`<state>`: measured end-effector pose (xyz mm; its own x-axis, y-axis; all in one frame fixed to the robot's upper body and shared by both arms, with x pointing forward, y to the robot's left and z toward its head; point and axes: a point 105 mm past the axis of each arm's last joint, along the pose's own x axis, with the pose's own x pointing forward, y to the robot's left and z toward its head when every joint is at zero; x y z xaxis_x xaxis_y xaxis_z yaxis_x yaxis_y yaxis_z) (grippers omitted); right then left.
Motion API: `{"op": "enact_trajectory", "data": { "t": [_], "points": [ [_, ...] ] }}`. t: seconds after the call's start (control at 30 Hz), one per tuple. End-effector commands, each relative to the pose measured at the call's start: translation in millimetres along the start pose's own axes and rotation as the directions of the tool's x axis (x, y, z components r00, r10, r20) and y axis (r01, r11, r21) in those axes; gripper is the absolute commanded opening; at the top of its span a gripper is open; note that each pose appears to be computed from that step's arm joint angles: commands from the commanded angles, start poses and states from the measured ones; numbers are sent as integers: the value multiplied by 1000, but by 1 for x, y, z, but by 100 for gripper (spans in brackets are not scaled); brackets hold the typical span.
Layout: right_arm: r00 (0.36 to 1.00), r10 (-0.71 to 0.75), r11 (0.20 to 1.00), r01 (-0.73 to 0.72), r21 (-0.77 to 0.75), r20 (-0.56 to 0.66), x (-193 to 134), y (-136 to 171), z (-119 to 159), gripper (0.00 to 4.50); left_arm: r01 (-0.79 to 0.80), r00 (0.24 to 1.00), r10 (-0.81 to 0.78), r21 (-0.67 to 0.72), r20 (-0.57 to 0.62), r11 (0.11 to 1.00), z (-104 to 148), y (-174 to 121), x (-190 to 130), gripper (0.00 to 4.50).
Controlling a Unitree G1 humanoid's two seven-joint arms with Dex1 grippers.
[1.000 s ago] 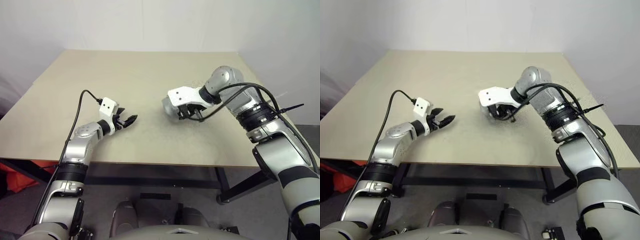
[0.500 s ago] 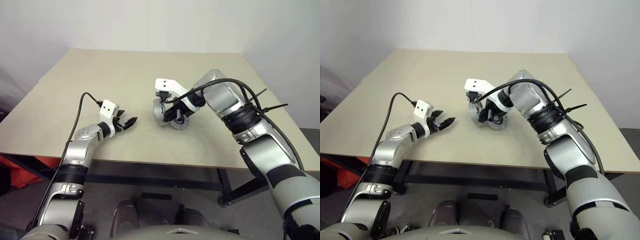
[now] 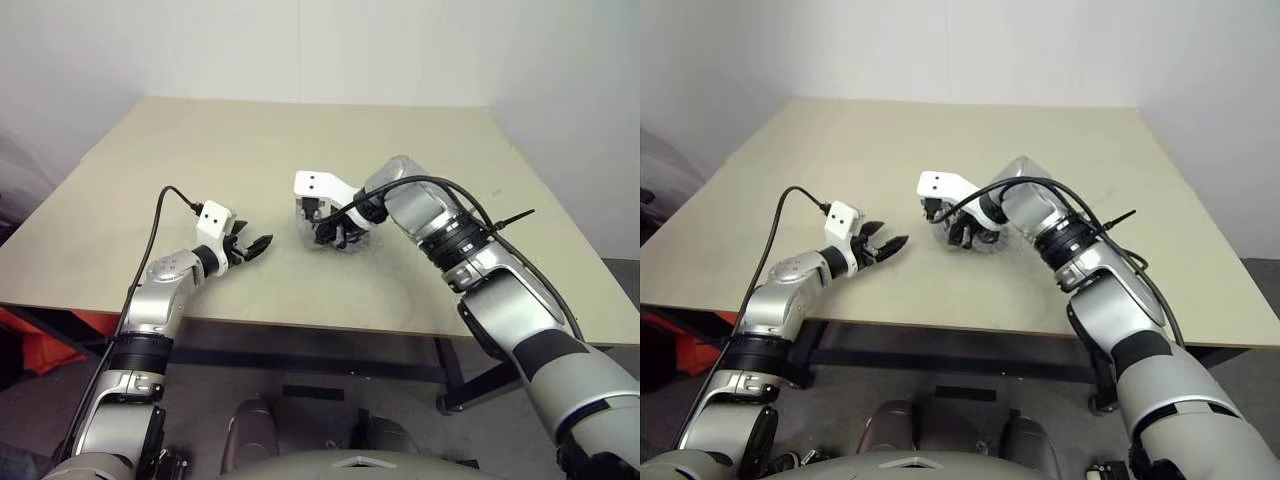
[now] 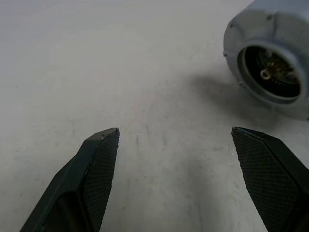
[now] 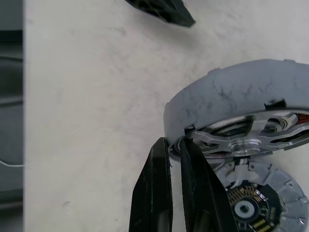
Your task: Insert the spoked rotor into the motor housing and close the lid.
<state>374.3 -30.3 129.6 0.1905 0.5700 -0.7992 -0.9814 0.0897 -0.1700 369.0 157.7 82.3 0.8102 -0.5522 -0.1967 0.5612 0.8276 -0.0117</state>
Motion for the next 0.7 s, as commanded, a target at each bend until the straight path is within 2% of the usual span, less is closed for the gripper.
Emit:
{"op": "enact_trajectory", "data": {
  "t": [0.03, 0.3, 0.47, 0.7],
  "points": [
    [997, -79, 996, 79, -43, 5, -6, -15, 11, 2, -8, 999, 7, 26, 51, 1000, 16, 1, -3, 394],
    [998, -66, 997, 66, -47, 10, -2, -16, 14, 2, -15, 999, 13, 26, 52, 1000, 16, 0, -6, 394],
    [995, -100, 994, 101, -50, 22, -2, -21, 19, 162, -18, 999, 17, 24, 52, 1000, 16, 1, -7, 394],
    [992, -119, 992, 121, -42, 37, -4, -25, 24, 162, -16, 999, 15, 22, 50, 1000, 15, 0, -6, 394]
  ]
}}
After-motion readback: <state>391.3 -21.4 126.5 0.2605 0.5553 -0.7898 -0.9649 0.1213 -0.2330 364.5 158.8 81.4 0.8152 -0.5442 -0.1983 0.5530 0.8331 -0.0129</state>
